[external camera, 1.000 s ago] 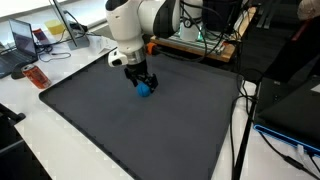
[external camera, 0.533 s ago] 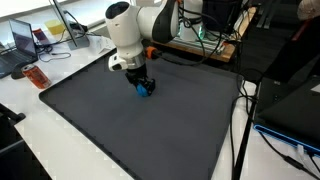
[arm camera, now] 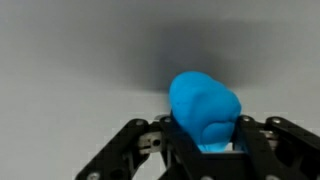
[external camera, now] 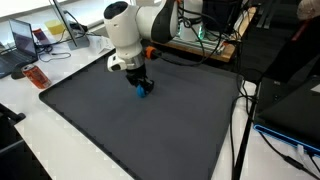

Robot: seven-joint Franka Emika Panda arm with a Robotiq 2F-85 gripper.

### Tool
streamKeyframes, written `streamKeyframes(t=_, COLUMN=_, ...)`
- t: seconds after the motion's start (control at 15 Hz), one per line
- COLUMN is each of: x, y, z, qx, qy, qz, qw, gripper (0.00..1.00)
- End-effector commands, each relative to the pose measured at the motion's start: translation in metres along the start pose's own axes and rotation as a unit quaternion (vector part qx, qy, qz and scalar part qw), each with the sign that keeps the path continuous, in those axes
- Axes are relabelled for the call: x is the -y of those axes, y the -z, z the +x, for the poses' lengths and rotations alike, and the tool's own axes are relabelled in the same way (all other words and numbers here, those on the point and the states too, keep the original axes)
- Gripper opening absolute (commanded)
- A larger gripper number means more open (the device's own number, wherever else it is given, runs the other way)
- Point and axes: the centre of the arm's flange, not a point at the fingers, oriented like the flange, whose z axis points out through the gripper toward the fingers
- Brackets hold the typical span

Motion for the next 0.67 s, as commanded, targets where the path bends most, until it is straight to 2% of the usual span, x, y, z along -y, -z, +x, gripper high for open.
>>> streamKeyframes(t=0.0, x=0.002, y=0.0044, z=0.0035, qx=0.008, qy=-0.005, qz=-0.012, qw=0.9999, gripper=0.02)
streamKeyframes(t=0.07, x=0.0018, y=0.004, z=0.0033, qx=0.01, qy=-0.005, qz=-0.012, qw=0.9999, gripper=0.01)
streamKeyframes(t=0.13, x=0.0016, y=0.0046, z=0.0028, qx=0.01, qy=-0.005, qz=-0.009, qw=0.9999, gripper=0.23)
streamKeyframes(t=0.2, x=0.0015, y=0.0053, z=0.0028, qx=0.007, qy=-0.006, qz=-0.006, qw=0.9999, gripper=0.34)
streamKeyframes(t=0.27, x=0.0011, y=0.0058, z=0.0026, qx=0.008, qy=-0.007, qz=-0.01, qw=0.9999, gripper=0.34)
streamKeyframes(t=0.6, x=-0.0002, y=0.0084, z=0.0023, qx=0.009, qy=-0.007, qz=-0.011, qw=0.9999, gripper=0.64)
